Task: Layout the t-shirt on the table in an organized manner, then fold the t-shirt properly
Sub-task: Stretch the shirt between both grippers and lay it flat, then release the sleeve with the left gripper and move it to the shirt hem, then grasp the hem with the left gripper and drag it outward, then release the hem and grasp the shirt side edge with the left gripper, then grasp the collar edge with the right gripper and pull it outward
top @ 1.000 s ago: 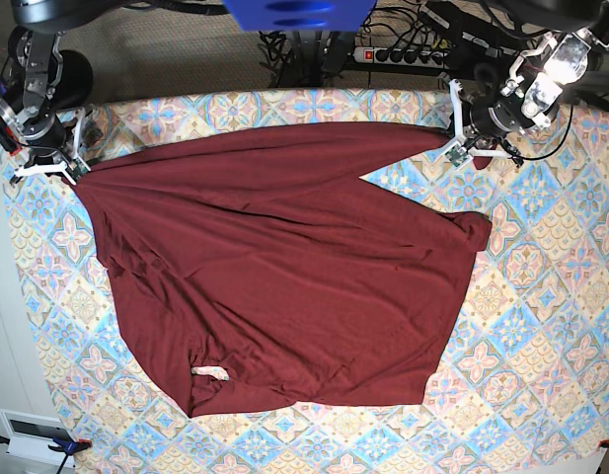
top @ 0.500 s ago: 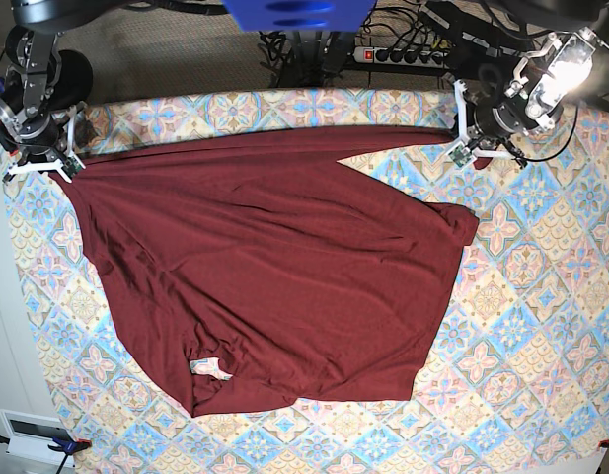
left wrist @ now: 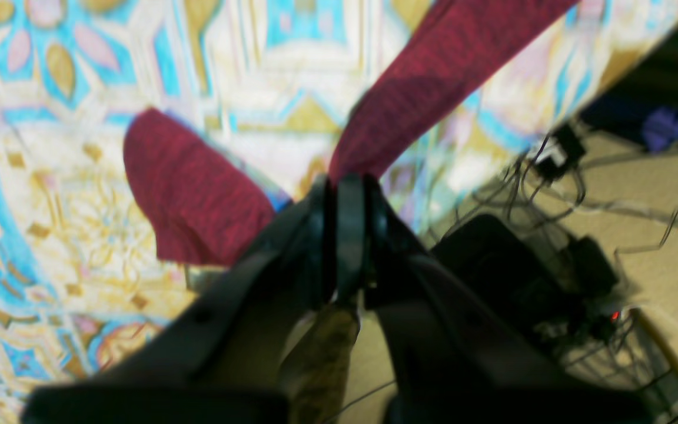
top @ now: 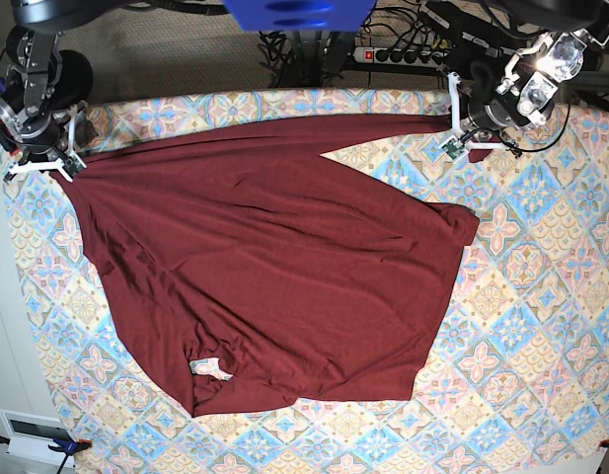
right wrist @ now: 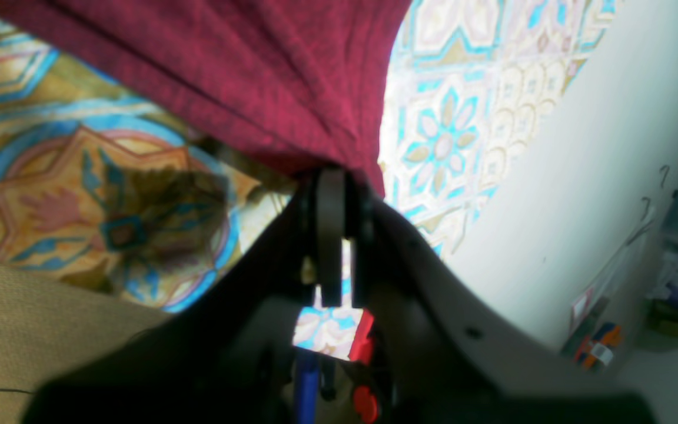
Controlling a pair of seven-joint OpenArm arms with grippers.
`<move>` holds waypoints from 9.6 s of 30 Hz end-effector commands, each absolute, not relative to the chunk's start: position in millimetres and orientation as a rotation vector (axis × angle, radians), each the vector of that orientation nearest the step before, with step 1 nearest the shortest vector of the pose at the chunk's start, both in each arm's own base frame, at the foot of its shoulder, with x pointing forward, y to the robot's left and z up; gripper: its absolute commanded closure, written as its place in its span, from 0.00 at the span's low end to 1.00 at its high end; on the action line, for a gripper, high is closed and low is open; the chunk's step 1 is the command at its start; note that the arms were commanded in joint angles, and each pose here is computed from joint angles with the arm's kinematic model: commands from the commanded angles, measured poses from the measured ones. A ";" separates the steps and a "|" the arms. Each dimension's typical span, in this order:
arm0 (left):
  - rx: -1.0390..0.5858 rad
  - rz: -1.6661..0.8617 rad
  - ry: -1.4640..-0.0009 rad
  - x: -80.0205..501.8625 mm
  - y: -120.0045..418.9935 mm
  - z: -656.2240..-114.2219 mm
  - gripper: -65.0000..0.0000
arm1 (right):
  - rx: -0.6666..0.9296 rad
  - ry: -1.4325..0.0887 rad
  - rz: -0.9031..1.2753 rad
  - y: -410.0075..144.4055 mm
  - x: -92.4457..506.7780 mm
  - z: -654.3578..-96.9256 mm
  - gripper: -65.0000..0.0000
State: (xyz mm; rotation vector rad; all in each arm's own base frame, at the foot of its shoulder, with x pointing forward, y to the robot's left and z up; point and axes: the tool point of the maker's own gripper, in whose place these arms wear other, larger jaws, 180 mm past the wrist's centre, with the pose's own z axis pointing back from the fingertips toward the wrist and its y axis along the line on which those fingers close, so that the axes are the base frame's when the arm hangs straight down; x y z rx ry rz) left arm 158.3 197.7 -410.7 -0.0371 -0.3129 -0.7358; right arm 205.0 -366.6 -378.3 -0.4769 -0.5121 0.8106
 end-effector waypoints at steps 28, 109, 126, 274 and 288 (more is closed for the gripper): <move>0.123 -0.395 -0.564 229.5 256.7 -358.0 0.61 | -0.489 -0.445 0.764 -391.8 191.9 -390.6 1.00; -0.171 -0.029 -0.494 245.3 260.8 -378.6 1.00 | -0.516 -0.503 0.715 -399.6 224.4 -380.8 1.00; -0.122 0.131 -0.584 273.8 315.0 -338.9 0.37 | -0.514 -0.500 0.717 -399.2 223.3 -381.8 1.00; 0.026 0.238 -0.571 278.7 376.8 -378.8 1.00 | -0.039 -0.823 0.586 -244.1 332.2 -335.2 0.68; 0.149 0.188 -0.530 265.6 395.1 -384.1 1.00 | 0.040 -0.813 0.439 -259.9 377.4 -350.7 0.59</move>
